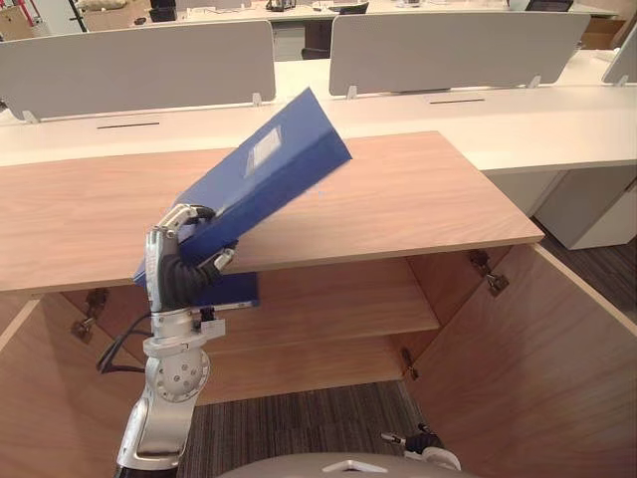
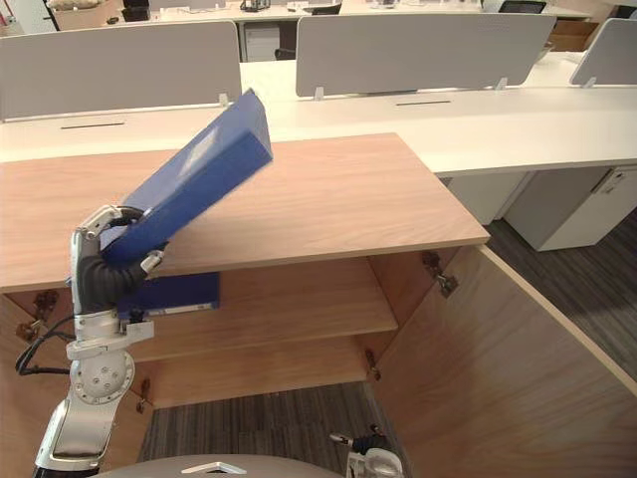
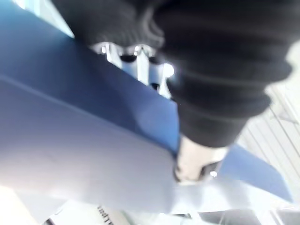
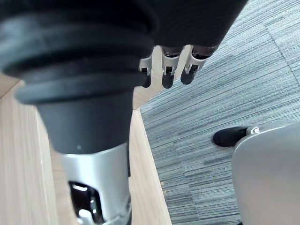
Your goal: Walk over to the cabinet, pick up the folder, carry it to the office cabinet, place the folder inside the office cabinet, then close the office cabinet door
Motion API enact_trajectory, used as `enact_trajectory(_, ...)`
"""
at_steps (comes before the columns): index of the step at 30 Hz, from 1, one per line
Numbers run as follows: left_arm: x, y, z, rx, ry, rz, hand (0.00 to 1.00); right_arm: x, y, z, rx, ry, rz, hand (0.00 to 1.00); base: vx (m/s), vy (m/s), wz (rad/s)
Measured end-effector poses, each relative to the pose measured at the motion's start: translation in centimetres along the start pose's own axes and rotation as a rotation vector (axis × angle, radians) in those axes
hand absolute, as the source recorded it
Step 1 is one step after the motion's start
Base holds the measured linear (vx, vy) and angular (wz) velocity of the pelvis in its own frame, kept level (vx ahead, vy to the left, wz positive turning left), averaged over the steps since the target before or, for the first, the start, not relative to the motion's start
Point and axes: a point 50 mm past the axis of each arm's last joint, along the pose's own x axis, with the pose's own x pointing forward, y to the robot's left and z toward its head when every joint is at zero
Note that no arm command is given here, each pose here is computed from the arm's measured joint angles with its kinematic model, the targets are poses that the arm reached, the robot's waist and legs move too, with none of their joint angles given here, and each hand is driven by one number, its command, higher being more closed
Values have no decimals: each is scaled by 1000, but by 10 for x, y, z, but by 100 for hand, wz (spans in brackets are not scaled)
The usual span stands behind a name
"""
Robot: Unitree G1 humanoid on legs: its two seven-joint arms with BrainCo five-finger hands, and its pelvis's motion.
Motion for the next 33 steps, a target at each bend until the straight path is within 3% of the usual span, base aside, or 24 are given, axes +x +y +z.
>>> enact_trajectory(8,1,22,24,-181,-5,232,100,-11,20,18,-8,-165,70,0,-41,-19,0)
enact_trajectory(14,3,34,47,-281,-100,319,100,-40,41,71,129,-471,161,0,-19,-7,0)
enact_trajectory(20,2,38,60,-340,-155,348,100,-77,44,112,267,-722,218,0,0,0,0)
enact_trajectory(28,-5,29,60,-442,-91,285,100,-149,32,172,486,-1148,302,0,-6,-5,-3)
enact_trajectory(33,-5,25,59,-476,-75,240,100,-177,25,188,558,-1302,341,0,-13,-12,-6)
